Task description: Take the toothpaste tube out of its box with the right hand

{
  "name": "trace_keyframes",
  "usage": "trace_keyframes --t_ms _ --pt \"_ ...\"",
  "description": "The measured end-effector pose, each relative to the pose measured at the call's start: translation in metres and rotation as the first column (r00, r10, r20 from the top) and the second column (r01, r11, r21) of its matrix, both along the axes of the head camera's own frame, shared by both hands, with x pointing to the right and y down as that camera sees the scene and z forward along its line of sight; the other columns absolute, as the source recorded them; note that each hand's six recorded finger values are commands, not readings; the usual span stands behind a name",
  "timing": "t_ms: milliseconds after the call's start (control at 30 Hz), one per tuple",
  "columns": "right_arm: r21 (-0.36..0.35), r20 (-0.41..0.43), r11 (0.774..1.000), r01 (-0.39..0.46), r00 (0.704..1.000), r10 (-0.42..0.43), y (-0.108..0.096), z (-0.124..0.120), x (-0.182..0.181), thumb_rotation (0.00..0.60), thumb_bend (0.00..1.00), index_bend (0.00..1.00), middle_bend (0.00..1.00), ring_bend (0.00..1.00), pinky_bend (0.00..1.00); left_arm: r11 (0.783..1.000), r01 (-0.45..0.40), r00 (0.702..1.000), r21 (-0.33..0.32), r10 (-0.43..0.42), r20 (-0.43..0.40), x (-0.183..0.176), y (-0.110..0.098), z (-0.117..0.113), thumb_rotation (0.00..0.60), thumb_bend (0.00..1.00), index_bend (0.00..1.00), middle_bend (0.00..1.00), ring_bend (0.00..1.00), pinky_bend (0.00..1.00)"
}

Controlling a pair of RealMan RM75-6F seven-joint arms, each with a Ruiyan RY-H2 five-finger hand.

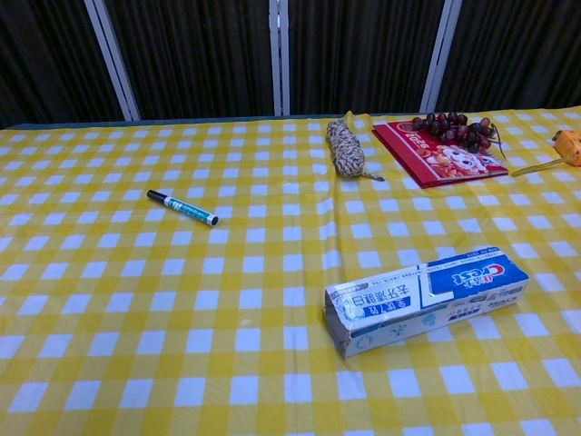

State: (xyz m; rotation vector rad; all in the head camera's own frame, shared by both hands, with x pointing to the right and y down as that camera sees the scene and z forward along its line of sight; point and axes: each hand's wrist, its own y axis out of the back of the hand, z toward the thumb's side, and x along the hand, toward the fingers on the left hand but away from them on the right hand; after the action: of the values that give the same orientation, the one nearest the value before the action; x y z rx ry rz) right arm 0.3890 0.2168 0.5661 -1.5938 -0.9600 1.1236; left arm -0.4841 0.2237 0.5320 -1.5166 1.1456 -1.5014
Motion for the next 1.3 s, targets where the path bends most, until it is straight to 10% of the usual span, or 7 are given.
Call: trace_keyframes --t_ms 433,1000,1300 --pt "-0.124 0.076 0.986 0.114 0.992 -0.105 -0.006 0.022 -0.025 0.600 0.00 0.05 0.00 0.00 0.00 1.000 -0.005 1.000 -0.014 0.005 -0.004 0.003 0.000 0.004 0.600 0.00 0.00 0.00 0.00 0.00" --pt "-0.434 0.068 0.786 0.440 0.886 -0.458 -0.030 0.109 -0.134 0.600 0.02 0.13 0.18 0.07 0.11 0.997 -0.005 0.999 -0.079 0.008 0.040 0.004 -0.003 0.026 0.600 0.00 0.00 0.00 0.00 0.00" --pt "-0.447 0.057 0.778 0.442 0.882 -0.468 -0.030 0.130 -0.162 0.600 0.16 0.31 0.38 0.30 0.31 0.997 0.004 1.000 -0.075 -0.002 0.029 0.002 -0.004 0.026 0.600 0.00 0.00 0.00 0.00 0.00"
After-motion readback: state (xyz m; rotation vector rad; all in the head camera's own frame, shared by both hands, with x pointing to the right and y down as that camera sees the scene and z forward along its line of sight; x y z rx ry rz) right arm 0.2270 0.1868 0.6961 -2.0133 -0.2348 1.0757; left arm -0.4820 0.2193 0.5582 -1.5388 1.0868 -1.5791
